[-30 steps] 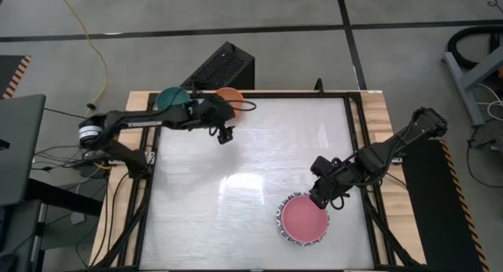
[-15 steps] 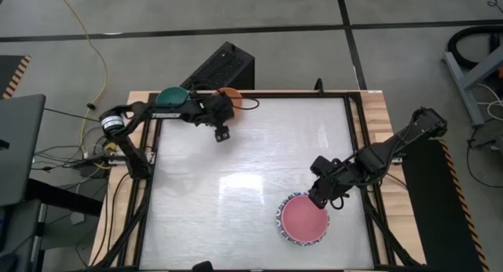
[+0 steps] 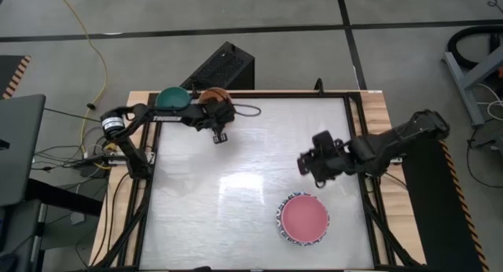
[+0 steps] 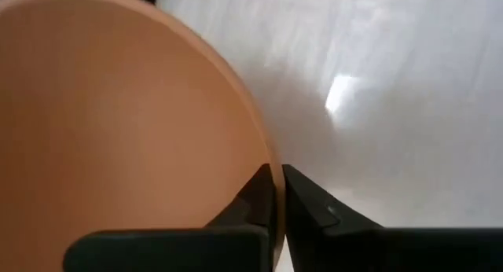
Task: Nest bowls inside each other
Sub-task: Stack the orange bowl on top of the pink bowl
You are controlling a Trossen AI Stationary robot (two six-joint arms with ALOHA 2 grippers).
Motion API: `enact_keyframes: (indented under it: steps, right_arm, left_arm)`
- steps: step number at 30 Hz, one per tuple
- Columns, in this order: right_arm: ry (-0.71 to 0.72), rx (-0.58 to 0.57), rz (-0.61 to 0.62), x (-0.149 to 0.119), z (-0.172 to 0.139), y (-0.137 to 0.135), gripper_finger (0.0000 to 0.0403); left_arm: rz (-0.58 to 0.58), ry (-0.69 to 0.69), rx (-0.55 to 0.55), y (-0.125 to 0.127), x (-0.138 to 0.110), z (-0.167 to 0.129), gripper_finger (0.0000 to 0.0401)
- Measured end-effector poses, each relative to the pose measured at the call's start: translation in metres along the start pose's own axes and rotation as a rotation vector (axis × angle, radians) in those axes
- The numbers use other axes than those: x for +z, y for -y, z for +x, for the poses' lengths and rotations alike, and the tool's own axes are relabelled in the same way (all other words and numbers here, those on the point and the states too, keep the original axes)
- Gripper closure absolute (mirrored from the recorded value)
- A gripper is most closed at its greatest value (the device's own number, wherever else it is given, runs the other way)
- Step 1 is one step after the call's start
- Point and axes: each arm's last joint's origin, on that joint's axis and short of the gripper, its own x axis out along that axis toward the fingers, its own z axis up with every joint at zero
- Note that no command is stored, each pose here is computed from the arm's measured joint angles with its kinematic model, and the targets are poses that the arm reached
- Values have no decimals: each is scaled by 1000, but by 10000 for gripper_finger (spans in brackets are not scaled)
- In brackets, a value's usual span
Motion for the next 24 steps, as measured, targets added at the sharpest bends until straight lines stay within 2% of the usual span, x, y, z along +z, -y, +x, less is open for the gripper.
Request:
enact_keyframes:
  steps: [3,8,11,13,16,20,24]
  right_arm:
    - [62,-52,45,14,9,4,192]
    - [97,-130,-18,34,21,13,192]
    - [126,-144,-31,49,27,17,192]
    - [141,-97,-53,62,28,18,192]
    - [182,33,-106,84,28,16,194]
    - [324,163,-146,112,27,11,200]
    - [468,237,-259,131,30,-1,210]
  left_arm:
    - [101,-1,70,11,4,-8,399]
    - [297,26,214,36,14,-25,400]
    - [451,49,322,53,21,-37,400]
    - [561,64,386,64,26,-44,400]
    - [707,90,473,78,33,-56,401]
    - [895,151,542,94,43,-70,401]
    - [1012,217,604,104,52,-82,401]
